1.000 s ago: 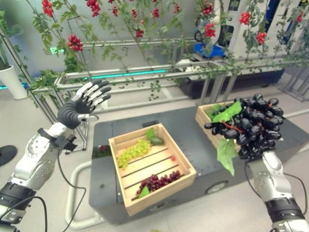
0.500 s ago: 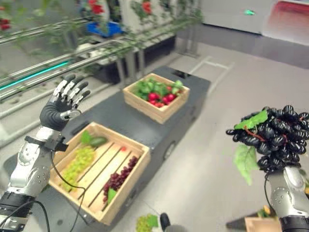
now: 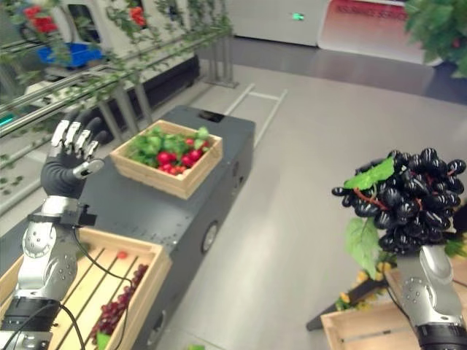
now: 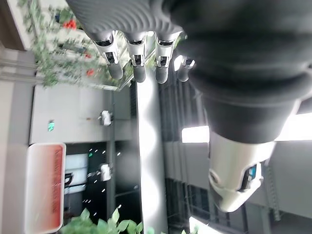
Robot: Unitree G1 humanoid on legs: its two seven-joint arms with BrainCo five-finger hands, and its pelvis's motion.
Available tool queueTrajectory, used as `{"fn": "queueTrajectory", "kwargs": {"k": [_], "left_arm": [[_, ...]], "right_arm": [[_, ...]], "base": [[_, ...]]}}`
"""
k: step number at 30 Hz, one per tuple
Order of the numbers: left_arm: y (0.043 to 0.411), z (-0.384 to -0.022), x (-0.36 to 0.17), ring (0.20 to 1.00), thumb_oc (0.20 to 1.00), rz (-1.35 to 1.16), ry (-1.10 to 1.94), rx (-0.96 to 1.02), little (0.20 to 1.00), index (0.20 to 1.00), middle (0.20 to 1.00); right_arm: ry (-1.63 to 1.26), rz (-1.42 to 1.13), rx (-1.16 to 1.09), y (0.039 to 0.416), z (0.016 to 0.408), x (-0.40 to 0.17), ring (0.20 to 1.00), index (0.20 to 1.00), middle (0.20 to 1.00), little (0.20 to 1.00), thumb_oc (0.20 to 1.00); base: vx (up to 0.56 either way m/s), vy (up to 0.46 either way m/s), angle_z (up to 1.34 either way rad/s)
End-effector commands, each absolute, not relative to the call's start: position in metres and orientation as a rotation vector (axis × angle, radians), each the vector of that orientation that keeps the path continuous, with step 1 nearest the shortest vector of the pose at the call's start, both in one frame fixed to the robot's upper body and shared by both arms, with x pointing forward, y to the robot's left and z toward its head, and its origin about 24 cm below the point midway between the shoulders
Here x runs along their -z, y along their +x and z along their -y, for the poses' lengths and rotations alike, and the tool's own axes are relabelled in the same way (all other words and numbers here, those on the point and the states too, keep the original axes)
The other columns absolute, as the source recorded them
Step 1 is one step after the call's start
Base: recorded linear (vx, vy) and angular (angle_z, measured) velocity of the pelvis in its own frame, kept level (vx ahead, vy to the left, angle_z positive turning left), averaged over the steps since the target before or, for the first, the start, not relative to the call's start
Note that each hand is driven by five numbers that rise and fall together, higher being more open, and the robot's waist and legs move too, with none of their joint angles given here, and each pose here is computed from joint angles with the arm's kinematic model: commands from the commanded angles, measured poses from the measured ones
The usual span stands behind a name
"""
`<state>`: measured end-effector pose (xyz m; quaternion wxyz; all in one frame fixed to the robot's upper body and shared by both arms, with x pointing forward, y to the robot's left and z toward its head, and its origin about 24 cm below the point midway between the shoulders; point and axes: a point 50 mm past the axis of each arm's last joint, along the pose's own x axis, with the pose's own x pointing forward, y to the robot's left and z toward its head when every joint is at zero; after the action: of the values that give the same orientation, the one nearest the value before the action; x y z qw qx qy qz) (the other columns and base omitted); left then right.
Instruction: Pick up the fruits from the basket on one side to the basket on the other side
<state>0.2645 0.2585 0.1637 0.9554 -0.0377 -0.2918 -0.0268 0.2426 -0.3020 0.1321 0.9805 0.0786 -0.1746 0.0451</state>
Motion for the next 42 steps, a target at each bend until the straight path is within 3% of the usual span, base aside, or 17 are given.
{"fn": "queueTrajectory", "kwargs": {"k": [1,12,24,32,42], "left_arm": [[0.258,-0.262,-0.182,1.000,1.000,0.696,0.008,0.029,1.000,1.000,1.000],[0.255,-0.266,-0.187,1.000,1.000,0.717,0.065,-0.005,1.000,1.000,1.000],[0.256,-0.259,-0.189,1.000,1.000,0.738,0.065,-0.002,1.000,1.000,1.000],[0.254,-0.252,-0.203,1.000,1.000,0.806,0.089,-0.017,1.000,1.000,1.000],[0.241,-0.274,-0.199,1.000,1.000,0.795,0.093,-0.110,1.000,1.000,1.000]], "right_arm": [[0.096,0.522,-0.151,0.251,0.294,-0.167,0.200,0.200,0.200,0.200,0.200],[0.186,0.510,-0.305,0.269,0.257,-0.163,0.200,0.200,0.200,0.200,0.200],[0.171,0.501,-0.298,0.270,0.255,-0.161,0.200,0.200,0.200,0.200,0.200],[0.190,0.548,-0.302,0.268,0.241,-0.165,0.200,0.200,0.200,0.200,0.200],[0.236,0.524,-0.309,0.277,0.233,-0.158,0.200,0.200,0.200,0.200,0.200]], "base": [[0.14,0.176,-0.88],[0.00,0.190,-0.78],[-0.07,0.127,-0.11],[-0.26,0.154,-0.87],[-0.12,-0.039,-0.92]]}}
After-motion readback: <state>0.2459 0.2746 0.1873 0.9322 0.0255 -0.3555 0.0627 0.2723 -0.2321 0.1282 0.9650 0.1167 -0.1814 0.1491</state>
